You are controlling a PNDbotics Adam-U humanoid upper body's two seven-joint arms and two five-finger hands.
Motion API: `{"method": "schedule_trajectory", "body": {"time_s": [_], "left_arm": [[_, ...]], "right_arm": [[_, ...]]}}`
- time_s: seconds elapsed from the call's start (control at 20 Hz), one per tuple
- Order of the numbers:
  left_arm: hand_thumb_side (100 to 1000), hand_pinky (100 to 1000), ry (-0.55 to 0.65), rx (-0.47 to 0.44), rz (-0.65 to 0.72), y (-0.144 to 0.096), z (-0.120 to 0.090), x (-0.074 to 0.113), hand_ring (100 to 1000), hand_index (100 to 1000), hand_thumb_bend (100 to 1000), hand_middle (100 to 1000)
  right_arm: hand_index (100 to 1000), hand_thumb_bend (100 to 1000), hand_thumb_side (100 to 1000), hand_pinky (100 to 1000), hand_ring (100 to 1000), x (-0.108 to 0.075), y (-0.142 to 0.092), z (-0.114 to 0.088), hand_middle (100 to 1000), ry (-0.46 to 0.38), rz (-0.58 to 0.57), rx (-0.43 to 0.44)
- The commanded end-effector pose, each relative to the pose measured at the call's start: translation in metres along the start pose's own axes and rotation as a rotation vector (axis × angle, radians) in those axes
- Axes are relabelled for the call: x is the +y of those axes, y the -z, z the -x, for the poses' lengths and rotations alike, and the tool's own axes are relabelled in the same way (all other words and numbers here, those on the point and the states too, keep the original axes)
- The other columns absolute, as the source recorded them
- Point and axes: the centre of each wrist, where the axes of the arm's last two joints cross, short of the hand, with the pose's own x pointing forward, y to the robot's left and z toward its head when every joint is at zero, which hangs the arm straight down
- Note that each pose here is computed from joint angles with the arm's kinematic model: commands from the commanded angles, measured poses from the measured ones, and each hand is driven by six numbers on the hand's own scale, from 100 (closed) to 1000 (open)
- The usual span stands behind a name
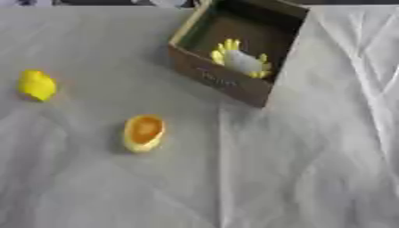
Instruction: Pick up objects on the table and place them in the box.
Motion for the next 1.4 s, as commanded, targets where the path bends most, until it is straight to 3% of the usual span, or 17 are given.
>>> {"method": "schedule_trajectory", "body": {"time_s": [0.05,0.35,0.5,0.65,0.85,0.95,1.15,1.4], "left_arm": [[158,808,0.109,-0.023,0.082,0.008,-0.005,0.021,848,888,100,814],[100,834,0.376,0.112,0.294,-0.006,-0.003,0.065,880,922,100,844],[100,870,0.602,0.246,0.484,-0.005,0.004,0.1,908,930,184,862],[100,911,0.793,0.375,0.699,0.007,0.013,0.125,926,941,361,876],[100,935,0.942,0.479,0.924,0.019,0.028,0.151,924,926,660,865],[100,948,0.99,0.514,1.012,0.021,0.036,0.159,924,921,742,867],[100,955,1.055,0.579,1.171,0.019,0.05,0.17,922,924,753,870],[100,955,1.018,0.642,1.297,0.009,0.067,0.171,916,927,778,872]], "right_arm": [[877,100,583,889,1000,-0.006,0.008,-0.008,712,-0.028,-0.028,-0.021],[877,100,581,889,1000,-0.01,0.006,-0.009,711,-0.062,-0.043,-0.011],[877,100,579,889,1000,-0.011,0.005,-0.009,709,-0.071,-0.053,-0.005],[877,100,577,889,1000,-0.011,0.003,-0.009,709,-0.076,-0.06,0.002],[877,100,576,889,1000,-0.01,0.002,-0.008,708,-0.079,-0.07,0.007],[877,100,576,889,1000,-0.01,0.002,-0.008,708,-0.077,-0.071,0.009],[877,100,574,889,1000,-0.009,0.002,-0.008,707,-0.072,-0.076,0.011],[877,100,575,890,1000,-0.007,0.002,-0.007,706,-0.063,-0.081,0.013]]}}
